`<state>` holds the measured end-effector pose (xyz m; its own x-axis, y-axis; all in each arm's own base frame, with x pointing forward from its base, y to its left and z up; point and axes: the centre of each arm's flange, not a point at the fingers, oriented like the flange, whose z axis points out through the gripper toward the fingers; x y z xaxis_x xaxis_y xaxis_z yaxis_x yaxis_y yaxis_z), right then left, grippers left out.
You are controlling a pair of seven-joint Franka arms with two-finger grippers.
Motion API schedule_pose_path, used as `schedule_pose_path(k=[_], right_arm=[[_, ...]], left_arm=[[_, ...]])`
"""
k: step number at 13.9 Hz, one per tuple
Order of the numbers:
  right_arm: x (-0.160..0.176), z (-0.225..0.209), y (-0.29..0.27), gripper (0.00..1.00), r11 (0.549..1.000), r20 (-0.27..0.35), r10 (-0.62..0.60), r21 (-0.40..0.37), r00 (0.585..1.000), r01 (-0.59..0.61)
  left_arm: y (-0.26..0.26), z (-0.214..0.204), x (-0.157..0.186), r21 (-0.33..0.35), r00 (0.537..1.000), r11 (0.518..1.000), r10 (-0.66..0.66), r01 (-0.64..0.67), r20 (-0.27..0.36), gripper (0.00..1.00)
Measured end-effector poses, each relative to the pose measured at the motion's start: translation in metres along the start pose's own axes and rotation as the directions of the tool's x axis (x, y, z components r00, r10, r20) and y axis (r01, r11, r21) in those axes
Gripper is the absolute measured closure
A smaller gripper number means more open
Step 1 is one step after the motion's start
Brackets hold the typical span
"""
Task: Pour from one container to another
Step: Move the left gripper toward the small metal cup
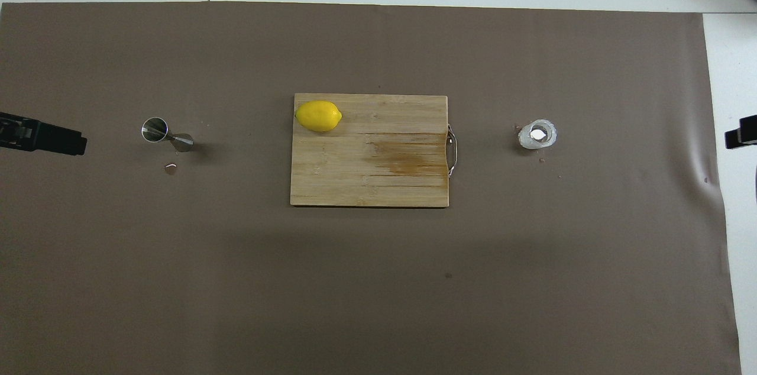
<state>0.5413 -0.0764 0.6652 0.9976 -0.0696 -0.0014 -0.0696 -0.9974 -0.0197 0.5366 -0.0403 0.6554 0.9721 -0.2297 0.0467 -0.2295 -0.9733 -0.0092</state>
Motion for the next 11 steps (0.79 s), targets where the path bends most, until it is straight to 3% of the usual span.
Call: schedule_pose_path(k=[7,11], right_arm=[[0.0,0.0,0.0,0.0,1.0,0.0,0.0,0.0,1.0,0.0],[0.0,0.0,0.0,0.0,1.0,0.0,0.0,0.0,1.0,0.0]], left_arm=[[-0.005,0.011,-0.003,-0.006,1.0,1.0,-0.017,0.017,0.019,0.0],[-0.019,0.037,-0.016,-0.051,0.985,0.984,-0.174,0.173,-0.008,0.0]])
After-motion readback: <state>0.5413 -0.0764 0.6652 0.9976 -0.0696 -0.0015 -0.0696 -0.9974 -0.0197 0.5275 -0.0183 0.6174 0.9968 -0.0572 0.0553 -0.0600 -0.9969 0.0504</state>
